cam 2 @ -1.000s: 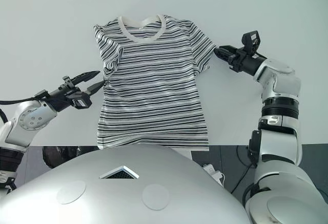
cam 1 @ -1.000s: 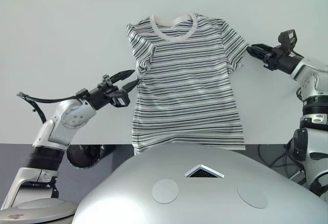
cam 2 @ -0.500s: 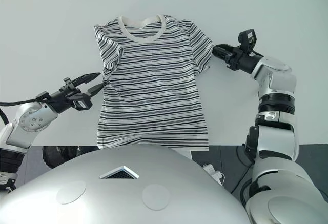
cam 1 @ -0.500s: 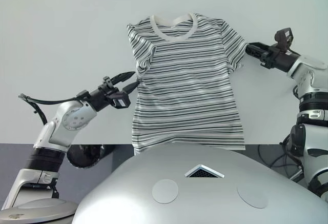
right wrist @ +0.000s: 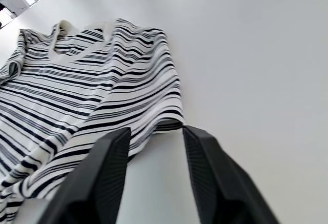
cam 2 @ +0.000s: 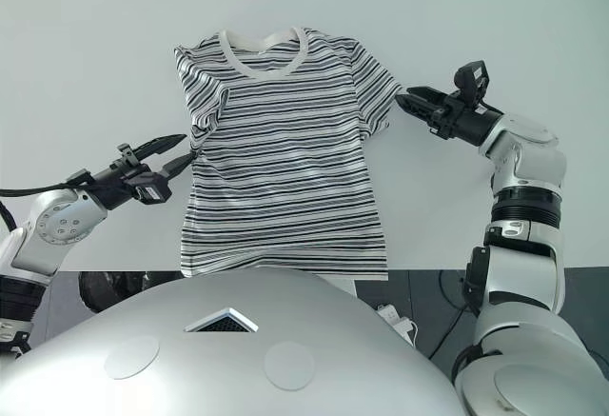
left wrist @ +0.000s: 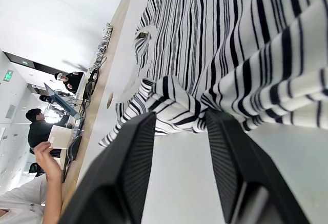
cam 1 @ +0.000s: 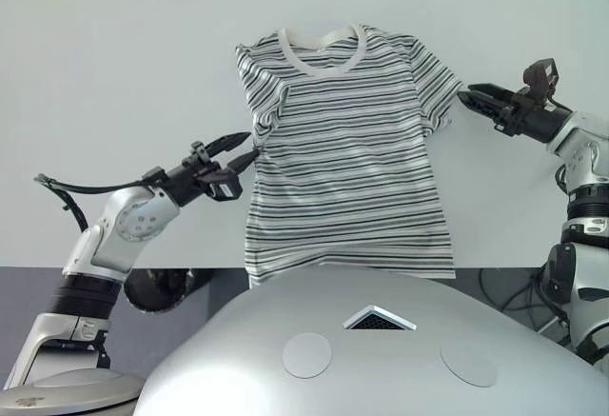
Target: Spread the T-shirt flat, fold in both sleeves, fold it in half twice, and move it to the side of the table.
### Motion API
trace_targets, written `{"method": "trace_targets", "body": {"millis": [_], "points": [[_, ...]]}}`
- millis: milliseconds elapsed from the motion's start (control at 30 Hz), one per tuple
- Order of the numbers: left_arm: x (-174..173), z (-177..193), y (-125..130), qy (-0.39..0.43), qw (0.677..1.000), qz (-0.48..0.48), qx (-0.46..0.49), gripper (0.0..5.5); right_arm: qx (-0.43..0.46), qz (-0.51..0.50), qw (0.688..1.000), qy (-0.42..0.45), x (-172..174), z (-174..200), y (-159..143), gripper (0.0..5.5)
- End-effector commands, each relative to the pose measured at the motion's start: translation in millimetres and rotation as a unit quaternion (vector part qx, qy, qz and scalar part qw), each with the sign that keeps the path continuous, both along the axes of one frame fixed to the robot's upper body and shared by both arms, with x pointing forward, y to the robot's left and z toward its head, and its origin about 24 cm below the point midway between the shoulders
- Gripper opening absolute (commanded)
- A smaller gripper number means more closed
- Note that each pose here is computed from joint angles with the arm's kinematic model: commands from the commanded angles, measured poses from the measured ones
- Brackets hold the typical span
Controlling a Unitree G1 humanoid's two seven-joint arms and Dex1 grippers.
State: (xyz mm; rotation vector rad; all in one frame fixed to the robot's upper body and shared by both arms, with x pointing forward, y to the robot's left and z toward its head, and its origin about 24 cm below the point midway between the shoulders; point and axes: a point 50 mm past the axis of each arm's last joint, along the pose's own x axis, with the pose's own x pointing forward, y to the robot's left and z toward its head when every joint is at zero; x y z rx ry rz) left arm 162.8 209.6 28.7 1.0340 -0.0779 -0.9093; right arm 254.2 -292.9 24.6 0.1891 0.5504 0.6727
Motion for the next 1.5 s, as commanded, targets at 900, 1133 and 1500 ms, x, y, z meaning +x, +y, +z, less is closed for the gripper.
{"method": "trace_targets", "body": {"millis": [900, 1133, 1500], "points": [[2, 0, -5, 0.001, 1.0, -0.006, 0.014, 1.81, -0.001, 0.021, 1.0, 0.0, 23, -4, 17, 1.93], [2, -1, -7, 0.0, 1.0, -0.006, 0.011, 1.81, -0.005, -0.002, 1.0, -0.001, 24, -1, 10, 0.67], [1, -2, -7, 0.001, 1.0, -0.005, 0.01, 1.81, -0.007, 0.008, 1.0, -0.011, 22, 2, 19, 0.24]]}}
